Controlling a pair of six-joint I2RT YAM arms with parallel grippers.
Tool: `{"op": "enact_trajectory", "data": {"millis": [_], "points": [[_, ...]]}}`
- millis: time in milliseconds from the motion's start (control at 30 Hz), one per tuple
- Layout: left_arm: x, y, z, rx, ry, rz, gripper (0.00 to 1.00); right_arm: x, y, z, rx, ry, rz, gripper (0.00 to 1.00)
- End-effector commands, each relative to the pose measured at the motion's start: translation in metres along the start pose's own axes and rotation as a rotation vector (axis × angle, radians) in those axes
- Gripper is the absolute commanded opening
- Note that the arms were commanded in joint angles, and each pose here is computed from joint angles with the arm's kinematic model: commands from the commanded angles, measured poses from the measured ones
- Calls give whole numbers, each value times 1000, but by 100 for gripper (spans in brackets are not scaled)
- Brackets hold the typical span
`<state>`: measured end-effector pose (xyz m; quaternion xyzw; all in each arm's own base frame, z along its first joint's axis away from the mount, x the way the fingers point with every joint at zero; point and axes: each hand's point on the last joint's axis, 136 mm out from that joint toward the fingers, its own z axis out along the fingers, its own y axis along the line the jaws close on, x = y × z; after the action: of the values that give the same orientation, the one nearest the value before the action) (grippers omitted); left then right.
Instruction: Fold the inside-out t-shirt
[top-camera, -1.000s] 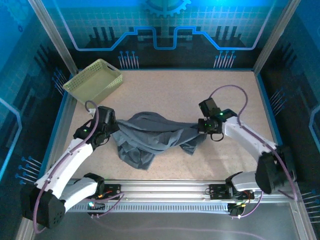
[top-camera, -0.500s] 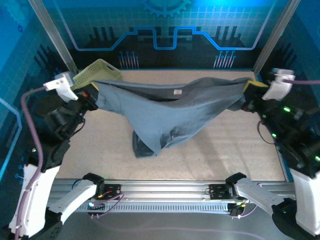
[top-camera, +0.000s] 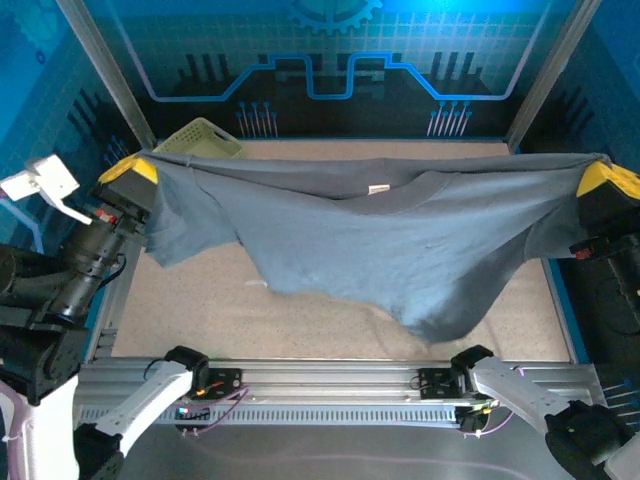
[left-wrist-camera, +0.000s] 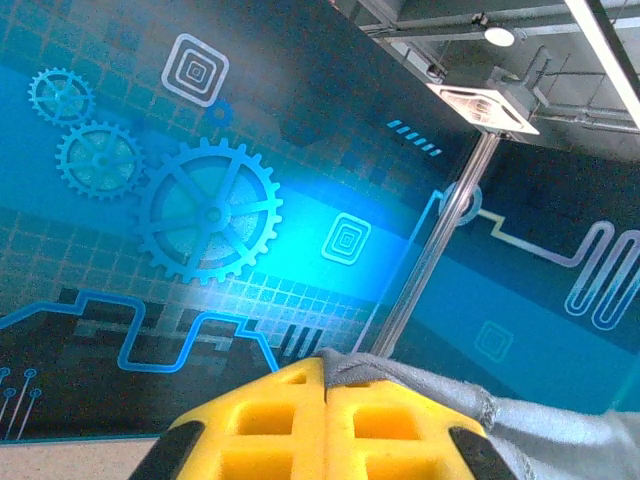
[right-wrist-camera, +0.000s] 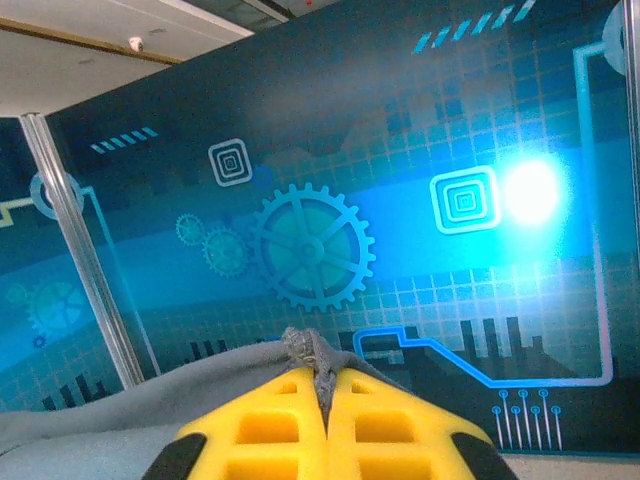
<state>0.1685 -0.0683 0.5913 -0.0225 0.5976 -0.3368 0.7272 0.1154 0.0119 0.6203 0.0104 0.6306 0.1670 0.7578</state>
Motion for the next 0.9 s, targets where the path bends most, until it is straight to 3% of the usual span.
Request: {"op": "enact_trajectory", "data": {"millis": [0, 167, 333, 633, 867], "points": [[12, 21, 43, -59, 24, 15, 0, 18, -5, 50, 80, 45, -70, 0], [71, 87, 115, -265, 172, 48, 0, 78, -25, 134, 249, 184, -187, 0], [152, 163, 166, -471, 334, 84, 0, 184, -59, 213, 313, 398, -158, 0], [305, 278, 227, -686, 602, 147, 0, 369, -128, 304, 408, 718, -104, 0], [381, 354, 259, -828, 712, 150, 0, 468, -177, 353, 503, 865, -107, 0]]}}
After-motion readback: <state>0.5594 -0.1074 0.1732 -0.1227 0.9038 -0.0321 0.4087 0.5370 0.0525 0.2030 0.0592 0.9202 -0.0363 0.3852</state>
